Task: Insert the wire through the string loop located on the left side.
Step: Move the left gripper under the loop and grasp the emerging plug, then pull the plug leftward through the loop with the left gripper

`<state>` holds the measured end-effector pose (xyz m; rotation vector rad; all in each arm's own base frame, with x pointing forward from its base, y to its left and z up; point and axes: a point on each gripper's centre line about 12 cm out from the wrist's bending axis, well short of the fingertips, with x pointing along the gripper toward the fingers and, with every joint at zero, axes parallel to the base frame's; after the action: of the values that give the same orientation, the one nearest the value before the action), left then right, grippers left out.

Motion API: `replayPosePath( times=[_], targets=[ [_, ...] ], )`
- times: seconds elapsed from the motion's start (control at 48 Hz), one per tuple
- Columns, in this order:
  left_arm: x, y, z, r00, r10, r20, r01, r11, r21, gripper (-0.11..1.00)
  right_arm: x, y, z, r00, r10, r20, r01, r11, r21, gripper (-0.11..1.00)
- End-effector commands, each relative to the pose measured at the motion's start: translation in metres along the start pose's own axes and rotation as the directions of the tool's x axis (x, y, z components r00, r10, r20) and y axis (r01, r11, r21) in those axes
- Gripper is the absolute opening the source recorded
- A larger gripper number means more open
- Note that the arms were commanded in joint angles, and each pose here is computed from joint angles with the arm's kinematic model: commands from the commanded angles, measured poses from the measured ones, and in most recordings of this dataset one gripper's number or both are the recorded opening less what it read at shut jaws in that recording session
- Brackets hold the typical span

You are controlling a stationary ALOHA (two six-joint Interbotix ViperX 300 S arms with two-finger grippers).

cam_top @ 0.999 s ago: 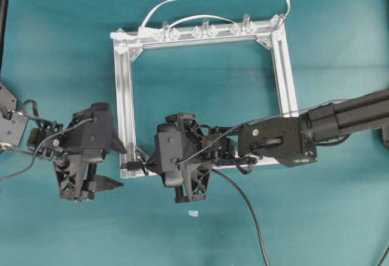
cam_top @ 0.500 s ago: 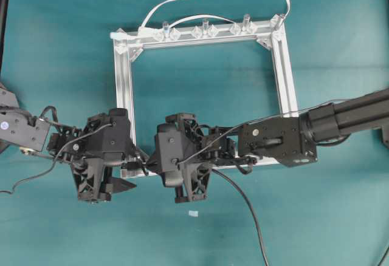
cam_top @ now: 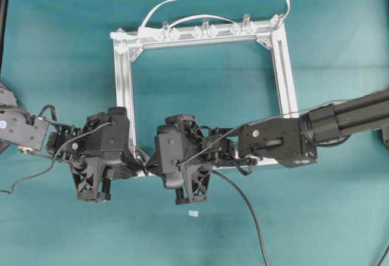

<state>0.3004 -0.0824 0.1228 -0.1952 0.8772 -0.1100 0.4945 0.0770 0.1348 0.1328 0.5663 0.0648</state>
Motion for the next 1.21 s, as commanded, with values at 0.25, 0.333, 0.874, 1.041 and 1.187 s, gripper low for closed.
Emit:
replayPosePath(
  times=[0.25, 0.333, 0.874, 1.041, 1.187],
  targets=[
    [-0.006, -0.004, 0.013, 0.999, -0.016, 0.048, 0.016, 1.0, -0.006, 0.21, -0.006, 0.002, 0.012, 1.0, 0.006, 0.03, -0.006, 1.0, -0.003, 0.1],
    [-0.006, -0.005, 0.013, 0.999, -0.017, 0.048, 0.017, 1.0, -0.003, 0.21, -0.006, 0.002, 0.011, 1.0, 0.008, 0.018, -0.008, 1.0, 0.003, 0.1],
    [-0.006, -0.006, 0.016, 0.998, -0.02, 0.056, 0.02, 1.0, -0.003, 0.21, -0.007, 0.005, 0.004, 0.999, 0.019, -0.039, -0.02, 1.0, -0.007, 0.68],
    [-0.006, -0.006, 0.016, 0.998, -0.02, 0.056, 0.02, 1.0, -0.003, 0.21, -0.007, 0.005, 0.005, 0.999, 0.021, -0.037, -0.021, 1.0, -0.022, 0.92],
    [-0.011, -0.006, 0.015, 0.998, -0.021, 0.058, 0.021, 1.0, -0.001, 0.21, -0.007, 0.005, 0.005, 0.999, 0.021, -0.037, -0.022, 0.999, -0.026, 0.91]
  ],
)
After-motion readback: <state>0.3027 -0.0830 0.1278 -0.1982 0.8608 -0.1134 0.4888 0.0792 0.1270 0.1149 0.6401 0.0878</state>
